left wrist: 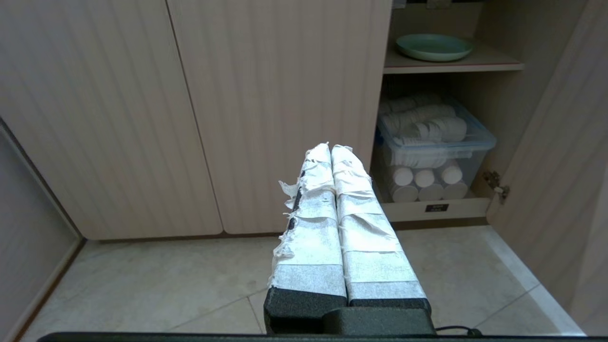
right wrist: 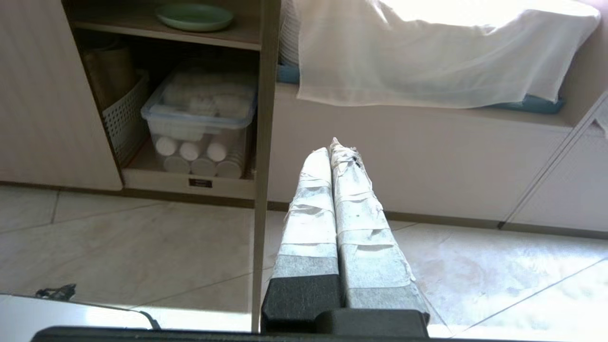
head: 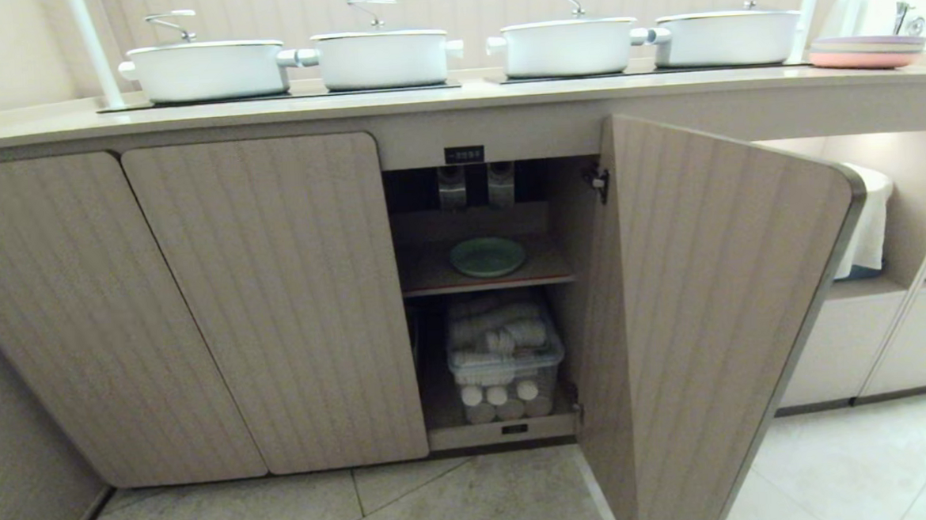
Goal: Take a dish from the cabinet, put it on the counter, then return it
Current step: Close the cabinet door
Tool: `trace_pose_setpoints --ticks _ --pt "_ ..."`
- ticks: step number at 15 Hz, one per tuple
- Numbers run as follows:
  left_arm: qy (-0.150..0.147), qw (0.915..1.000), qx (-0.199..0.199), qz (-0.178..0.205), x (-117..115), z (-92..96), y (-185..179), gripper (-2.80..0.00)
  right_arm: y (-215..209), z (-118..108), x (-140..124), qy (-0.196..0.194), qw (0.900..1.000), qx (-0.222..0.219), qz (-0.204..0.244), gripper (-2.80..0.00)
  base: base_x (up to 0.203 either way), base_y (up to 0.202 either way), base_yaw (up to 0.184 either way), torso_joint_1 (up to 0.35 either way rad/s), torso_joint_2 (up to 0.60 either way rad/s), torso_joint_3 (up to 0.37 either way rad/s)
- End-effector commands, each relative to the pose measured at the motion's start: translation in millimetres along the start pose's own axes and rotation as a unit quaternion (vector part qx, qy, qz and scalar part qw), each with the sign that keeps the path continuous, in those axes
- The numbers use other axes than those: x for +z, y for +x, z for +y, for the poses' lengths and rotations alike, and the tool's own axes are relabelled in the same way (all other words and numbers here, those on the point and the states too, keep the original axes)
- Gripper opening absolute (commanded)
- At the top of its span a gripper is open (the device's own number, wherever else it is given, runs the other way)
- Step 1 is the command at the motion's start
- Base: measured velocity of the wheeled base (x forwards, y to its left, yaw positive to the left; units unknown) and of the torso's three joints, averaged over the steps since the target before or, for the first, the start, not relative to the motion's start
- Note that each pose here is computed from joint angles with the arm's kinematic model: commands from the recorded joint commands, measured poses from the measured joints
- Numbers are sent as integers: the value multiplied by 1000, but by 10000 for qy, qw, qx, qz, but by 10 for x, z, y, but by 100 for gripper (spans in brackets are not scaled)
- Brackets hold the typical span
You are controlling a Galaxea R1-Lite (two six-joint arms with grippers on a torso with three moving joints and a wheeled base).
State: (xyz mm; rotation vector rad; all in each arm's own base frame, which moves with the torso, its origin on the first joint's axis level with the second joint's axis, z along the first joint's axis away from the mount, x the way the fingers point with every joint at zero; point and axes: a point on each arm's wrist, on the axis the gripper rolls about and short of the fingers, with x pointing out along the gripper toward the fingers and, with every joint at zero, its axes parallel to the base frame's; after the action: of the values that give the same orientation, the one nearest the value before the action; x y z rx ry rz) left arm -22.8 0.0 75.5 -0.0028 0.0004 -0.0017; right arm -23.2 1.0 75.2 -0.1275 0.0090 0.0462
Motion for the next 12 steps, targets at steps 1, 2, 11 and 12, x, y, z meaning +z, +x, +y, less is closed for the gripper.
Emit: trace_pose_setpoints --ticks 1,2,11,12 --pt "-2 10000 -1 -2 0 0 0 -280 1 0 0 7 10000 0 -24 -280 0 0 0 0 0 0" --pt "-2 10000 1 -2 0 0 0 -280 1 0 0 9 10000 7 -22 -280 0 0 0 0 0 0" --pt "-2 10000 -7 -2 0 0 0 -280 3 0 -1 -45 10000 -1 -29 -280 0 0 0 0 0 0" --pt "-2 10000 -4 -2 0 0 0 -280 3 0 -1 -45 10000 6 -30 -280 0 0 0 0 0 0"
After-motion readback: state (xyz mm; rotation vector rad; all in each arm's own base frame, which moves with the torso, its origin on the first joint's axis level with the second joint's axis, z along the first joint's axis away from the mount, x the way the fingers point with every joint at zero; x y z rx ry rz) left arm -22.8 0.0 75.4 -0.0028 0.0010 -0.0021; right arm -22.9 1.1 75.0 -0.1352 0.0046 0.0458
